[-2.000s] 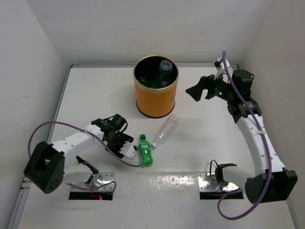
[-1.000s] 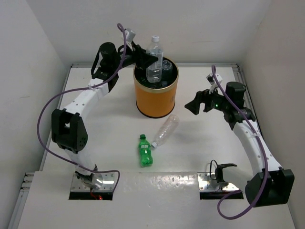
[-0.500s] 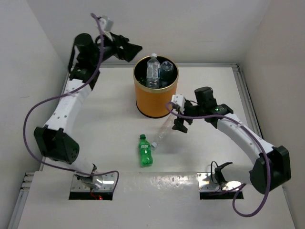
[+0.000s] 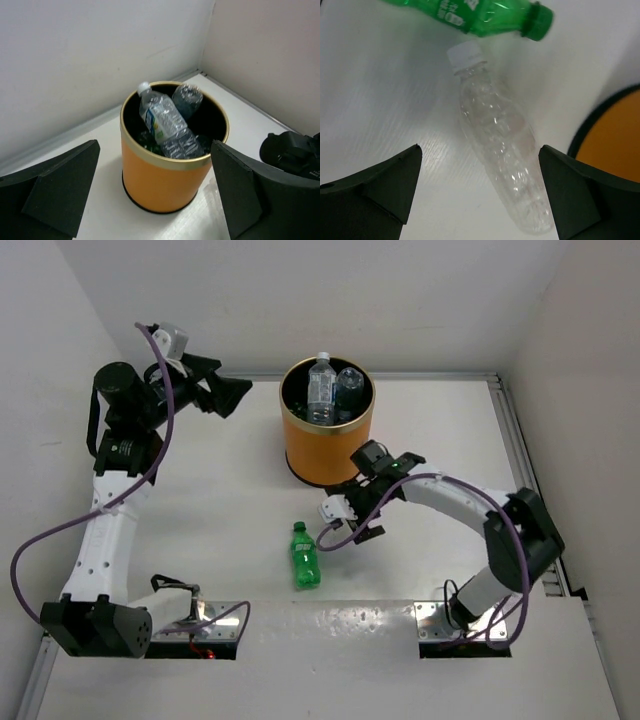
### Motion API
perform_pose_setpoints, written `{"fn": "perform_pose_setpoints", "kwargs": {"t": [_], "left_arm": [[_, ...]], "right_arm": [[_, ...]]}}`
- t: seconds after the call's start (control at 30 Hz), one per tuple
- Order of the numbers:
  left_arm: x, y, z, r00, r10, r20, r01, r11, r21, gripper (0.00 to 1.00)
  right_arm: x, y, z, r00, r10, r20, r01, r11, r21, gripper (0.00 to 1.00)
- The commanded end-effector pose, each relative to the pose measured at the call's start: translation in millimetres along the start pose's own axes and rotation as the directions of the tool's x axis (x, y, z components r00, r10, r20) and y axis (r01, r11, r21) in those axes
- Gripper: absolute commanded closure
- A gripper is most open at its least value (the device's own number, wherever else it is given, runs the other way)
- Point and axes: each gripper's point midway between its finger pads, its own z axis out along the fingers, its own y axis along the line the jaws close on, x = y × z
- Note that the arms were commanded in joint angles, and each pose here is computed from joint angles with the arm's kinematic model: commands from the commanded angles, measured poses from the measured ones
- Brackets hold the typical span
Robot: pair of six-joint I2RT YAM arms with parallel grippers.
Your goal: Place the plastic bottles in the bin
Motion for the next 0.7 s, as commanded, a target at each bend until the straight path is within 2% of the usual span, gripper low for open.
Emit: {"fn": "perform_pose_setpoints", "kwargs": {"t": [0.0, 0.2, 0.3, 0.33, 0.5, 0.53, 0.57, 0.6, 0.63, 0.67], "left_arm": [[10.3, 0.6, -7.0, 0.999, -0.029, -0.026, 0.030, 0.999, 0.014, 0.00], [20.4, 8.7, -13.2, 0.998, -0.052, -0.041, 0.052, 0.999, -0.010, 0.00], [24.1, 12.2, -16.2, 0.997, -0.057, -0.049, 0.057, 0.998, -0.010, 0.00], [20.7, 9.7, -18.1, 0.998, -0.050, -0.041, 0.049, 0.999, -0.008, 0.00], [16.2, 5.8, -19.5, 0.999, -0.036, -0.030, 0.037, 0.999, 0.004, 0.00], [20.1, 6.2, -19.5, 0.998, -0.052, -0.037, 0.052, 0.999, 0.002, 0.00], [20.3, 4.6, -19.6, 0.998, -0.052, -0.039, 0.053, 0.999, 0.011, 0.00], [15.8, 2.4, -20.9, 0.999, -0.039, -0.026, 0.040, 0.999, 0.014, 0.00], [15.7, 2.4, -21.0, 0.999, -0.039, -0.026, 0.039, 0.999, 0.014, 0.00], [15.7, 2.4, -21.0, 0.999, -0.039, -0.026, 0.039, 0.999, 0.014, 0.00]], "right_arm": [[3.1, -9.4, 18.5, 0.987, -0.157, -0.040, 0.155, 0.986, -0.061, 0.03], [12.7, -20.4, 46.2, 0.961, -0.260, -0.091, 0.252, 0.963, -0.092, 0.03], [24.4, -15.1, 52.3, 0.942, -0.303, -0.144, 0.287, 0.951, -0.118, 0.16], [27.4, -14.3, 51.8, 0.934, -0.316, -0.163, 0.299, 0.946, -0.123, 0.26], [32.9, -1.4, 32.4, 0.923, -0.326, -0.203, 0.307, 0.944, -0.118, 0.53], [26.3, -3.0, 23.3, 0.925, -0.319, -0.206, 0.306, 0.948, -0.091, 0.60], [16.2, -5.8, 15.0, 0.933, -0.308, -0.187, 0.303, 0.951, -0.058, 0.73], [10.2, -5.0, 9.0, 0.942, -0.285, -0.175, 0.281, 0.958, -0.049, 0.80], [-10.8, -24.5, -10.5, 0.967, -0.204, -0.154, 0.214, 0.975, 0.053, 0.86], [-33.7, -31.3, -22.0, 0.978, -0.190, -0.089, 0.199, 0.974, 0.107, 0.95]]}}
